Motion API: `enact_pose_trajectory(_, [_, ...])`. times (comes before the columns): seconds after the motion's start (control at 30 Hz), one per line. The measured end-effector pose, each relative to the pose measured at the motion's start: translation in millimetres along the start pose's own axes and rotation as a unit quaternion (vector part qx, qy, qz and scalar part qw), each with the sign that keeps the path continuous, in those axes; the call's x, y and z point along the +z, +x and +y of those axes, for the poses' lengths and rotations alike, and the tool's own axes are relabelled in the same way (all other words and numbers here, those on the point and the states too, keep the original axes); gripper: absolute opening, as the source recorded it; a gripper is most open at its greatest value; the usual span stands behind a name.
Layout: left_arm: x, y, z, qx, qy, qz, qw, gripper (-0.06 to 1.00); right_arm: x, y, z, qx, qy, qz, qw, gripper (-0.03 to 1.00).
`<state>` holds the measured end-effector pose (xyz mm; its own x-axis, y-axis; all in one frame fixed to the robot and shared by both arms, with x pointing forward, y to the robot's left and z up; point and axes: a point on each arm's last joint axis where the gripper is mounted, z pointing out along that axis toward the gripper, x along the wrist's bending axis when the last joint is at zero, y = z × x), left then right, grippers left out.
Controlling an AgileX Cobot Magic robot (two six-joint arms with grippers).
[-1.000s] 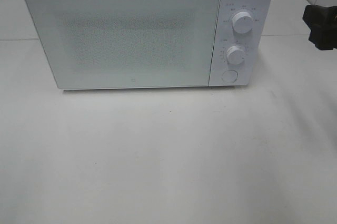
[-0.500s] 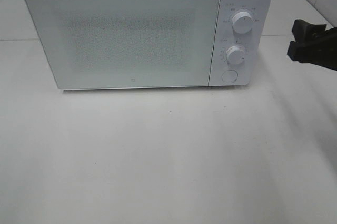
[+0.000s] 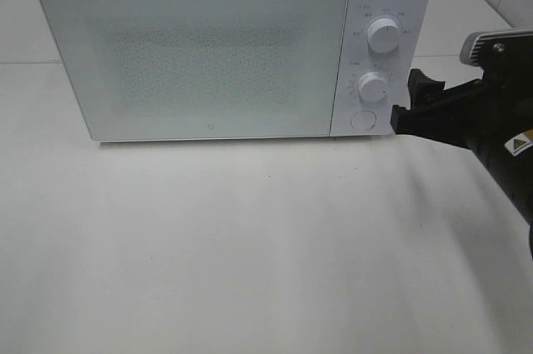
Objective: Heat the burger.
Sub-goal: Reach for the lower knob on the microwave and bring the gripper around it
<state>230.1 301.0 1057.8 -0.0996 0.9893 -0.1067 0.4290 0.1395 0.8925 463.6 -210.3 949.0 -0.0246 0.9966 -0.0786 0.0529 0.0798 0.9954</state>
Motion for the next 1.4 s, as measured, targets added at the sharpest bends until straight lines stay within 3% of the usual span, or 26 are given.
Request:
enact_pose_trajectory(0.2, [0.0, 0.0, 0.0, 0.000, 0.000, 0.000, 1.000, 0.99, 0.6, 15.5, -13.5, -0.005, 0.027, 0.004, 1.000, 0.76])
enact_pose_trajectory(0.47, [0.0, 0.0, 0.0, 0.000, 0.000, 0.000, 1.000, 0.99, 3.9, 18.9, -20.8, -0.011, 0.039, 0.000, 0.999, 0.76])
enact_pose_trajectory(0.97, [0.0, 0.0, 0.0, 0.000, 0.000, 0.000, 1.000, 0.99, 8.7, 21.7, -16.9, 0.007, 0.031, -0.004, 0.999, 0.76])
enact_pose_trajectory(1.4, [0.0, 0.0, 0.0, 0.000, 0.000, 0.000, 1.000, 0.99, 36.0, 42.0, -29.5, 0.003, 0.036, -0.004, 0.999, 0.76])
